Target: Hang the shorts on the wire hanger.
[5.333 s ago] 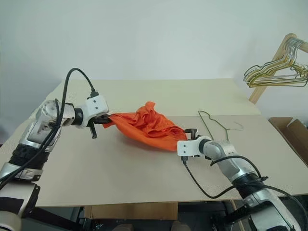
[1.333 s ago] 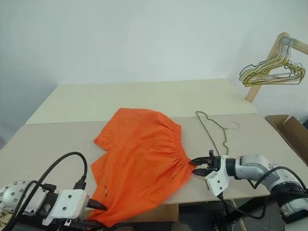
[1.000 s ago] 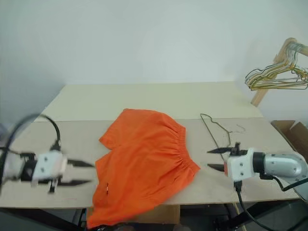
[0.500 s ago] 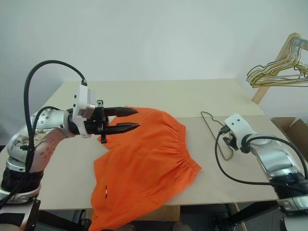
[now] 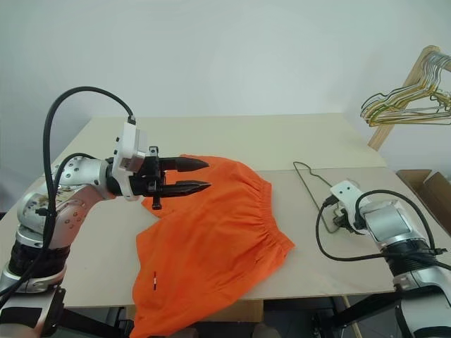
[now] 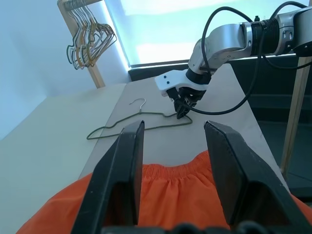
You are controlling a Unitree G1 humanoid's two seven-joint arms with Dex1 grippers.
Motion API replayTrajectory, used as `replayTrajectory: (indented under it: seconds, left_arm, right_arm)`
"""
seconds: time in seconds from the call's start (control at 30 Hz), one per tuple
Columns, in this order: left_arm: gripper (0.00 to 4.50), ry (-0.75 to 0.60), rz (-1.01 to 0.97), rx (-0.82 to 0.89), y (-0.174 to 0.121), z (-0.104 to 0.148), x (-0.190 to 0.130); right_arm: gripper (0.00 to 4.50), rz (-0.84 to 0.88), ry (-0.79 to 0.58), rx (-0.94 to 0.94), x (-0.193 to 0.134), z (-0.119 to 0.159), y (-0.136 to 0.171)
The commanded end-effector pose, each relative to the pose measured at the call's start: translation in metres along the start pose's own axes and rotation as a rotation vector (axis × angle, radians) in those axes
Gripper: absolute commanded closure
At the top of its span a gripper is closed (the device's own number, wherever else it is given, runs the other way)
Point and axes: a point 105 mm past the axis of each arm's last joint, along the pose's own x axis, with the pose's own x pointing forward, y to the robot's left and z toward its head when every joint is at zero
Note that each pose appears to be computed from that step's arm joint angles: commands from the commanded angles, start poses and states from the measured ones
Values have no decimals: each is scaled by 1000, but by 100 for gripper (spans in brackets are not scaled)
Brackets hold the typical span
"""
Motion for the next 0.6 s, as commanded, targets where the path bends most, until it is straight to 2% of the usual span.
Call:
replayTrajectory:
  seconds: [0.03, 0.07, 0.23, 0.33, 0.5, 0.6]
  left_arm:
    - [239, -8, -16, 33, 0, 9, 0]
    - [239, -7, -19, 35, 0, 9, 0]
    - [239, -6, -23, 37, 0, 9, 0]
    - [239, -5, -24, 37, 0, 9, -1]
    - [239, -7, -21, 30, 2, 8, 0]
    - [239, -6, -25, 24, 3, 6, 1]
  right_arm:
    - [432, -2, 11, 71, 3, -1, -4]
    - [448, -7, 18, 87, 4, -3, -5]
    - [448, -57, 31, 139, 5, -6, -11]
    - [448, -112, 21, 231, -4, -1, -17]
    - [448, -185, -68, 429, -30, 19, -22]
    - [448, -244, -203, 487, -52, 36, -28]
